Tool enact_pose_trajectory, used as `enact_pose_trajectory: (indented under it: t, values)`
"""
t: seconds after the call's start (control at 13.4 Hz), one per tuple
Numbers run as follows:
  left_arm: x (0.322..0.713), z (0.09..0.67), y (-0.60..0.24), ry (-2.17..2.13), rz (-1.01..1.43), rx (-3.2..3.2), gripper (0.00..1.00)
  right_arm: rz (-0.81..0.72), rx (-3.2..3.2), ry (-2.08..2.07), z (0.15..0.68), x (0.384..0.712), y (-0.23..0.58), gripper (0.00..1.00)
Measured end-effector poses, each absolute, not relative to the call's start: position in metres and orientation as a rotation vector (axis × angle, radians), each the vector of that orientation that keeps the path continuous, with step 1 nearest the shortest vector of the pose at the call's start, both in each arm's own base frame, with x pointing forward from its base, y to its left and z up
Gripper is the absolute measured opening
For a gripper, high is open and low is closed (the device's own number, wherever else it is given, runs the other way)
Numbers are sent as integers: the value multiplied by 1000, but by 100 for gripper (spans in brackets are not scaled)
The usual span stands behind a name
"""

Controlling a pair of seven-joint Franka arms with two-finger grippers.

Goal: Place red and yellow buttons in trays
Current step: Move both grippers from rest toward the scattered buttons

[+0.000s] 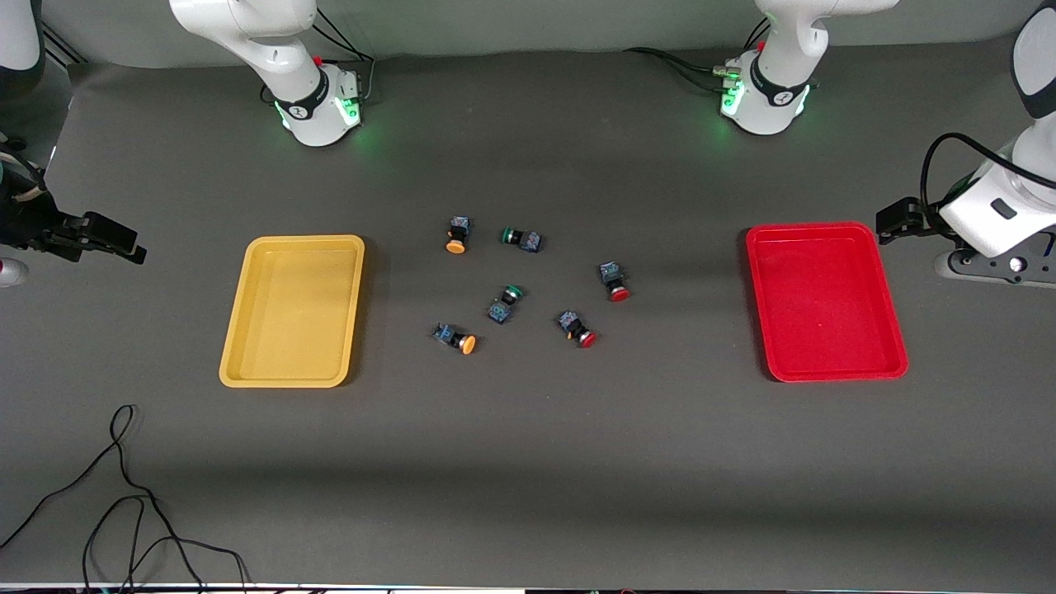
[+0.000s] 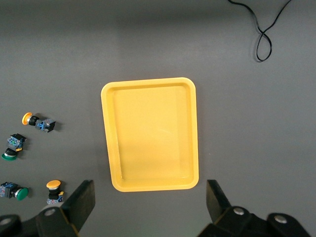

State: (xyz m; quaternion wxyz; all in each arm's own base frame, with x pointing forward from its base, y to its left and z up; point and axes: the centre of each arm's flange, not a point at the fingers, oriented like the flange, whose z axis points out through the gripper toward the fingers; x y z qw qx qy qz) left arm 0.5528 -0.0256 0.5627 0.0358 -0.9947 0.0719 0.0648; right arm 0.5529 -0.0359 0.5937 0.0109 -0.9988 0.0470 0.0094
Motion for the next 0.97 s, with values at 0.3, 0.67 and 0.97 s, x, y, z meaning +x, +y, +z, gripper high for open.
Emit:
enact_pose_trajectory:
  t: [0.3,0.67,0.97]
  values:
    - [553,555,-21,209,227,-3054,100,29,-3117,136,594,553,-33,100]
    - [553,550,-23,213,241,-3053,100,43,-3119,88,592,553,-18,100]
    - [550,547,-26,222,248,-3051,100,109,-3123,92,569,546,37,100]
